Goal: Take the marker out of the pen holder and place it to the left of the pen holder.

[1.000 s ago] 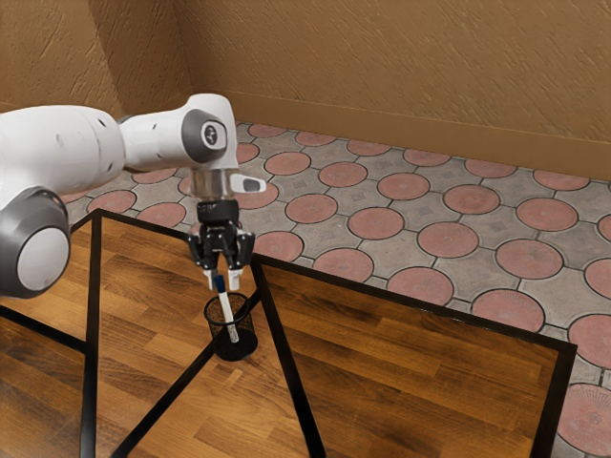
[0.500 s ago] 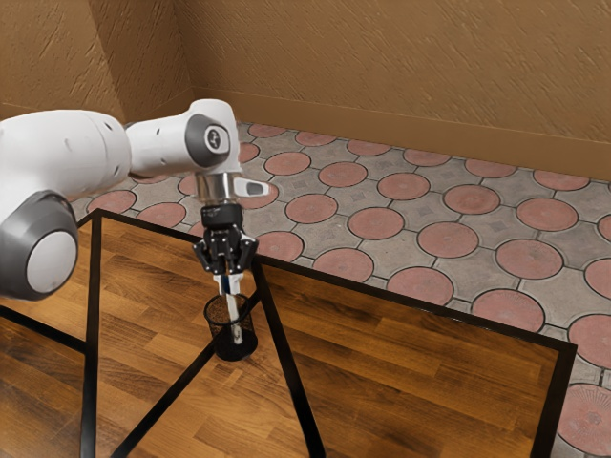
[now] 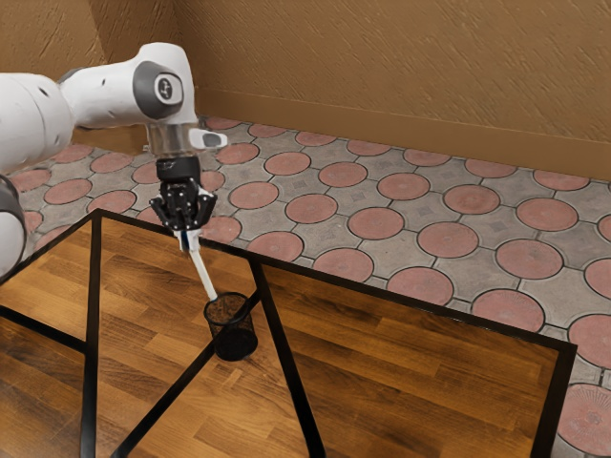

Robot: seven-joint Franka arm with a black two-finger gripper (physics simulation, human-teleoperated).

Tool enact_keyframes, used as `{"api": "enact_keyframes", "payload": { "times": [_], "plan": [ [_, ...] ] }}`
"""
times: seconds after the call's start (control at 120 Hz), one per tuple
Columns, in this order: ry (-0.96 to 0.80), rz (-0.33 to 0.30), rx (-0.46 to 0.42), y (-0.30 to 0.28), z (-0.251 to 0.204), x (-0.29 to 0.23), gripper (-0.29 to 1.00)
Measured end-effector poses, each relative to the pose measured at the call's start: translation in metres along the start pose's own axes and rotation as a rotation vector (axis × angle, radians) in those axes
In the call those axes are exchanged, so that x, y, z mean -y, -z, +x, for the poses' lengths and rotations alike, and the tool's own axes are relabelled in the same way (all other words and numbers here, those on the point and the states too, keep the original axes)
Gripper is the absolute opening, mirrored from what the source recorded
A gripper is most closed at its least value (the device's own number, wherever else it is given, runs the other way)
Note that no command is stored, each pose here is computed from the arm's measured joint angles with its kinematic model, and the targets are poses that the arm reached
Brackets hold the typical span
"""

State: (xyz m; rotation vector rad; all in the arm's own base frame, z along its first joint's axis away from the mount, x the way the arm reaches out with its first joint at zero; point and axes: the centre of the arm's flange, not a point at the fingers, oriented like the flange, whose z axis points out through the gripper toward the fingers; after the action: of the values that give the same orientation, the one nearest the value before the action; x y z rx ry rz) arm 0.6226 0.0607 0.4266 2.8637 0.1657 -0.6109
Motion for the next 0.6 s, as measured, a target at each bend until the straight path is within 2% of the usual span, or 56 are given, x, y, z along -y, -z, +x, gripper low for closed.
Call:
{"api": "enact_keyframes", "payload": {
  "times": [0.083, 0.2, 0.392, 0.475, 0.6],
  "plan": [
    [0.016, 0.025, -0.038, 0.035, -0.031, 0.016, -0.04],
    [0.077, 0.068, 0.042, 0.020, -0.038, 0.063, -0.03],
    [-0.048, 0.247, 0.264, -0.057, 0.009, 0.079, -0.03],
    [-0.084, 0.286, 0.332, -0.082, 0.031, 0.087, -0.02],
    [-0.133, 0.314, 0.389, -0.099, 0.055, 0.086, -0.02]
  ]
}}
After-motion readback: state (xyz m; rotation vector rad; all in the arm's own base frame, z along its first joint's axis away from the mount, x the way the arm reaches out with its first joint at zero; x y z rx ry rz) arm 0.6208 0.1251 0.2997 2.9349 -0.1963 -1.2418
